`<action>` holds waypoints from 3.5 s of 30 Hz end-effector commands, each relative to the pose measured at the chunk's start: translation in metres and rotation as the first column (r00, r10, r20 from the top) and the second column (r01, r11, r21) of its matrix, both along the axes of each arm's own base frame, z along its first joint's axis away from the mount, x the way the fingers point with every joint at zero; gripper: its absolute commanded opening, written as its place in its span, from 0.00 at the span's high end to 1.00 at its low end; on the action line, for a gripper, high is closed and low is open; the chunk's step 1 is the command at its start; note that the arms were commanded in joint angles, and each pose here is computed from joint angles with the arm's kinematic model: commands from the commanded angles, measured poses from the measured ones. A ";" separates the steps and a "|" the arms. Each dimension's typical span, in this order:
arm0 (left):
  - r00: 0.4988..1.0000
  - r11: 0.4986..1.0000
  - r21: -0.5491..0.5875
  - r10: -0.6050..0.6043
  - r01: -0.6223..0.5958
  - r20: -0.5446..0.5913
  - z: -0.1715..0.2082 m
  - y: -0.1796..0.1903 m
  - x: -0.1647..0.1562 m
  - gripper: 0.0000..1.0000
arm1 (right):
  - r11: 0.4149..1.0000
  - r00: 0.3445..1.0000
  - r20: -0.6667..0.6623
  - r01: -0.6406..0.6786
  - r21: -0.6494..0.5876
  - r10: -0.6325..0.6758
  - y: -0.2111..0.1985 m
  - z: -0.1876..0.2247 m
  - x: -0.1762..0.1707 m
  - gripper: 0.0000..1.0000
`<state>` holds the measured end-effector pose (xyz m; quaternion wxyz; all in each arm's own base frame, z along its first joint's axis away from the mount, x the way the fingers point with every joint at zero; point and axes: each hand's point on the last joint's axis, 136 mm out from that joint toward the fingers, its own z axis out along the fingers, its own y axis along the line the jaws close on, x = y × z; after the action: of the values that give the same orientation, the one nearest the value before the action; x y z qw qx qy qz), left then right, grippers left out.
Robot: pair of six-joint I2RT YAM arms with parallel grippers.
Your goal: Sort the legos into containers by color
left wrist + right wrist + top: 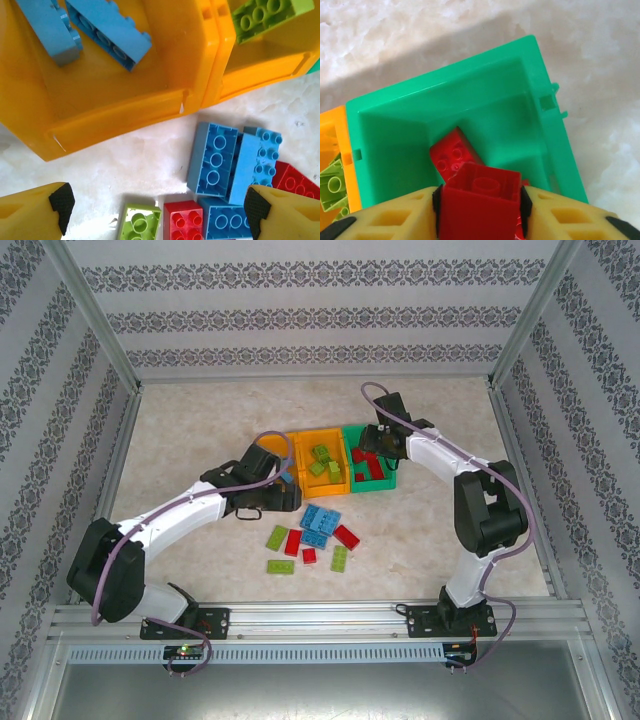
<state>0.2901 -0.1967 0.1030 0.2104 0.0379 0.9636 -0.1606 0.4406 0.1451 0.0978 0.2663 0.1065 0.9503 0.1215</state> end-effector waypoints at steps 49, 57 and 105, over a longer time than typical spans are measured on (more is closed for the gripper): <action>0.974 0.973 0.100 0.194 -0.206 0.119 0.002 0.058 -0.019 0.01 | 0.733 0.762 -0.262 -0.644 -0.217 0.592 0.078 -0.071 -0.209 0.33; 0.974 0.973 0.105 0.195 -0.208 0.116 0.000 0.059 -0.020 0.00 | 0.784 0.808 -0.243 -0.583 -0.210 0.536 0.067 -0.068 -0.203 0.62; 0.997 0.998 0.042 0.050 -0.053 0.057 -0.011 0.028 -0.028 0.06 | 0.938 0.936 0.079 -0.338 -0.074 0.344 0.054 0.019 -0.119 0.23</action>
<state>0.2591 -0.1701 0.0900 0.2299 0.0243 0.9625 -0.1423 0.3461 0.1943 0.1324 0.3019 -0.0427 0.9409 0.1476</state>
